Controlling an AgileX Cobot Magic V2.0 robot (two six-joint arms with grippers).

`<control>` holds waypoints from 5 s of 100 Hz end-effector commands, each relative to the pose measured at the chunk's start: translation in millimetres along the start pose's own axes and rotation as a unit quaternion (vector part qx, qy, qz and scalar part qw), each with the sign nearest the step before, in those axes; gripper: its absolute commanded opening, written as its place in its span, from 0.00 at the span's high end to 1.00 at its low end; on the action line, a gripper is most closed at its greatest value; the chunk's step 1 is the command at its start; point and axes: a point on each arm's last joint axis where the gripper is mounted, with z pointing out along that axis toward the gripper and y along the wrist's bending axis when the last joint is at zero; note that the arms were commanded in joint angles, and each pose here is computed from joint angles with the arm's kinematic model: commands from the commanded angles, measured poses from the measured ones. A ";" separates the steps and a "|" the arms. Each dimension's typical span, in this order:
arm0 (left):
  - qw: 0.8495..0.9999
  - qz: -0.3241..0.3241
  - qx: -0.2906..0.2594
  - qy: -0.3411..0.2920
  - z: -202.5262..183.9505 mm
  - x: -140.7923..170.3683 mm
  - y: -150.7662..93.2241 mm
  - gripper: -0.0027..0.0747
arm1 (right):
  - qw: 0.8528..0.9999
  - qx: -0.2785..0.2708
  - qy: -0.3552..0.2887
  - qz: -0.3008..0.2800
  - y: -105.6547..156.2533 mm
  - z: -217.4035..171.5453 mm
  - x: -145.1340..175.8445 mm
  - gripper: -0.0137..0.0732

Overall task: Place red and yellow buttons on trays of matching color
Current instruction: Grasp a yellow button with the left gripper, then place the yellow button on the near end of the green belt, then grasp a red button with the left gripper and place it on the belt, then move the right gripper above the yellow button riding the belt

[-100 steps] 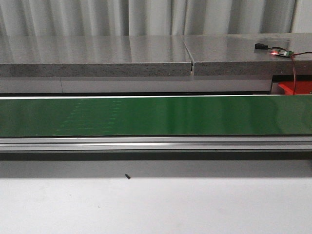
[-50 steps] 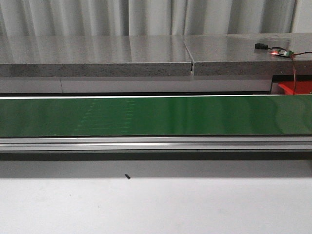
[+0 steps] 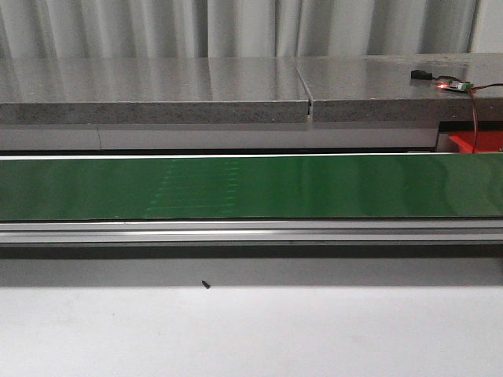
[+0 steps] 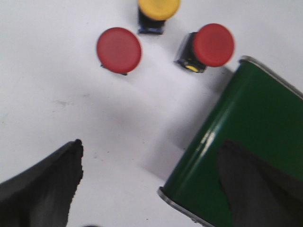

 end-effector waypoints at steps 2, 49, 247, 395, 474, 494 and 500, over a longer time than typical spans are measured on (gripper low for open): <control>0.999 -0.020 0.004 -0.037 -14.8 -8.2 11.8 0.24 | 0.999 0.001 -0.045 -0.005 0.0 -3.9 -13.1 0.92; 0.998 -0.043 0.015 -0.040 42.7 -32.3 23.6 0.24 | 0.999 0.001 -0.045 -0.005 0.0 -3.9 -13.1 0.92; 0.978 0.125 0.105 -0.132 -23.7 34.0 -88.1 0.67 | 0.999 0.001 -0.044 -0.005 0.1 -3.9 -13.0 0.92; 0.916 0.315 0.155 -0.195 -90.8 101.8 -159.3 0.99 | 0.999 0.000 -0.054 -0.002 0.3 -4.1 -14.7 0.92; 0.877 0.330 0.168 -0.306 -112.3 232.2 -85.9 0.99 | 1.000 -0.002 -0.029 0.001 0.6 -3.4 -10.4 0.92; 0.866 0.326 0.178 -0.335 -118.5 262.5 -62.5 0.99 | 1.000 -0.003 -0.018 0.000 0.9 -3.8 -9.3 0.92; 0.866 0.327 0.178 -0.333 -118.3 268.2 -58.3 0.99 | 1.000 -0.004 -0.016 0.000 1.0 -3.2 -10.4 0.92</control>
